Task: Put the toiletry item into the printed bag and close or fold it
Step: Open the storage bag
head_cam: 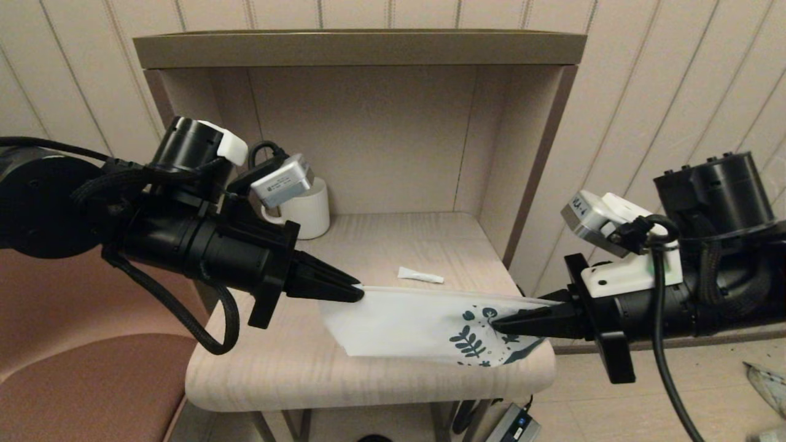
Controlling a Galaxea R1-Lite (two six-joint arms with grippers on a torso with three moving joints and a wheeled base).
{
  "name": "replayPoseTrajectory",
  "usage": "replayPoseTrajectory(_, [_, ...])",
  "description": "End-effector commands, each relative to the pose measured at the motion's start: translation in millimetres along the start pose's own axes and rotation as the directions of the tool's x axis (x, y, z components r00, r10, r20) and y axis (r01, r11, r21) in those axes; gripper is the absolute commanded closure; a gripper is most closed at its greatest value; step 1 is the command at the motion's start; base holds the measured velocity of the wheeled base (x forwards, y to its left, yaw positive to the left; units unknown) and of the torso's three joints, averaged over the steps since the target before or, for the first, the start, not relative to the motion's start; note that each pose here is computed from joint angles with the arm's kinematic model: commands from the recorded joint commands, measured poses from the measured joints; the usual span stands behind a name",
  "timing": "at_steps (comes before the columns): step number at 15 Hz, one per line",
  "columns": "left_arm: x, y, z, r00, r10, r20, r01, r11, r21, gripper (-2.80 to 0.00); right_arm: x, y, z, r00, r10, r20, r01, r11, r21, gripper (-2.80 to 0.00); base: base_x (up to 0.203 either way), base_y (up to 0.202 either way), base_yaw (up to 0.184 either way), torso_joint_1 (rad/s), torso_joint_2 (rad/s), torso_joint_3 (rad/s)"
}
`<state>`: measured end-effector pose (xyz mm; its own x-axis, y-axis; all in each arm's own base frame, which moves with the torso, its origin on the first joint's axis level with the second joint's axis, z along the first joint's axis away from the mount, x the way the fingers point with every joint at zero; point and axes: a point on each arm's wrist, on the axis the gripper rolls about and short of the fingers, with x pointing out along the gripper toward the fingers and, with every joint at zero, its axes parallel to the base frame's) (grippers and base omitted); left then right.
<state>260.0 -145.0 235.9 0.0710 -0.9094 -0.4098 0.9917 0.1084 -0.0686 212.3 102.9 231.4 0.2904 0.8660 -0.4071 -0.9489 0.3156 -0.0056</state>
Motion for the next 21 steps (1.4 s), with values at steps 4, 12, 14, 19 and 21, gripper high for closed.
replayPoseTrajectory(4, [-5.9,-1.0,2.4,1.000,0.010,0.013,-0.010,1.000,0.011,0.00,3.2,-0.6,5.0,1.000,0.018,0.011,-0.017,1.000,-0.013,0.00,0.000,0.000,0.000,0.000,0.00,0.000])
replayPoseTrajectory(12, [-0.2,-3.6,6.2,0.999,-0.029,0.024,0.029,0.999,0.023,0.00,33.0,-3.5,17.4,0.995,0.104,0.006,-0.104,0.994,-0.023,0.00,0.000,0.000,0.000,0.000,0.00,0.000])
replayPoseTrajectory(14, [-0.3,-4.5,4.8,0.999,-0.029,0.021,0.029,0.999,0.019,0.00,33.2,-4.0,17.0,0.995,0.102,0.004,-0.101,0.995,-0.022,0.00,0.000,0.000,0.000,0.000,0.00,0.000])
replayPoseTrajectory(19, [4.3,-8.4,8.0,0.999,-0.050,0.023,0.049,0.998,0.026,0.00,38.1,-7.7,14.3,0.995,0.104,-0.007,-0.104,0.994,-0.010,0.00,0.000,0.000,0.000,0.000,0.00,0.000])
replayPoseTrajectory(21, [10.2,-11.8,11.5,0.997,-0.070,0.023,0.069,0.997,0.037,0.00,46.8,-13.1,14.8,0.994,0.112,-0.010,-0.112,0.994,-0.007,0.00,0.000,0.000,0.000,0.000,0.00,0.000])
